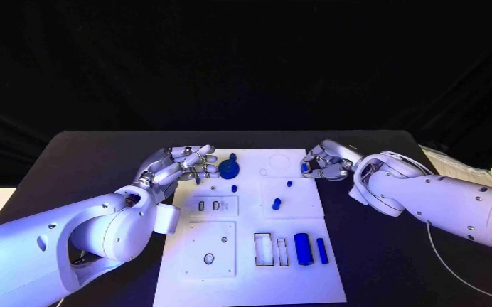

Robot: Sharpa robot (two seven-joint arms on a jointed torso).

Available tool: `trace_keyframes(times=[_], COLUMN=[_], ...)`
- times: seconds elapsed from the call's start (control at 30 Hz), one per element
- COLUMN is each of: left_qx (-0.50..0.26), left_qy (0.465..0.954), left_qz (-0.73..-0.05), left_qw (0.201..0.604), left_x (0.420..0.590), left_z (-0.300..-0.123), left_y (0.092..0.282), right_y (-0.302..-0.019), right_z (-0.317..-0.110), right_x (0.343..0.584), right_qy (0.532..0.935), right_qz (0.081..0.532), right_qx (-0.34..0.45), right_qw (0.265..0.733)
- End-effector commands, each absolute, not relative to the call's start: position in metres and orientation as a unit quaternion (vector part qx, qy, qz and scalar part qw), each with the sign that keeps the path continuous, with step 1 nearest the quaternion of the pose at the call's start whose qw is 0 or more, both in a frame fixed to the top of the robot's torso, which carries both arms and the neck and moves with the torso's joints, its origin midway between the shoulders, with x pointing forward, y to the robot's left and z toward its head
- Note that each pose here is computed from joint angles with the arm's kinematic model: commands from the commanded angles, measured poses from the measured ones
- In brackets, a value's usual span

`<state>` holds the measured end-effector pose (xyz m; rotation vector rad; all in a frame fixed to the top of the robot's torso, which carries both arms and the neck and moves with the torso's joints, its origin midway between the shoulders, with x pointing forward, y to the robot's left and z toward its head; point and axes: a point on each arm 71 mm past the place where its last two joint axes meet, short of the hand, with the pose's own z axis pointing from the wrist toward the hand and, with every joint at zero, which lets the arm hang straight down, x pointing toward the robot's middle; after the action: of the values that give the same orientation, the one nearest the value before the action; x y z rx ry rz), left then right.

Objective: Assemble the parts on the task board

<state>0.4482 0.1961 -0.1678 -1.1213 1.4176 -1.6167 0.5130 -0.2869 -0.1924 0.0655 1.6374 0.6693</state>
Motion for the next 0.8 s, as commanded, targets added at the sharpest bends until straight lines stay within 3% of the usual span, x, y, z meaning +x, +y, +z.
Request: trace_keyframes(times=[0.03,0.5,0.8], left_qx=[-0.429,-0.430,-0.433], left_qy=[0.547,0.547,0.546], left_qz=[-0.631,-0.630,-0.629], left_qw=[0.344,0.344,0.345], left_x=[0.448,0.448,0.449], left_z=[-0.167,-0.167,-0.168], left_y=[0.194,0.195,0.197], right_y=[-0.285,-0.285,-0.247], right_z=[-0.194,-0.189,-0.163], right_x=[0.513,0.513,0.499], right_qy=[0.723,0.701,0.696], right_qz=[0.293,0.283,0.307], right_qx=[0.021,0.059,0.081], right_qw=[0.626,0.652,0.644])
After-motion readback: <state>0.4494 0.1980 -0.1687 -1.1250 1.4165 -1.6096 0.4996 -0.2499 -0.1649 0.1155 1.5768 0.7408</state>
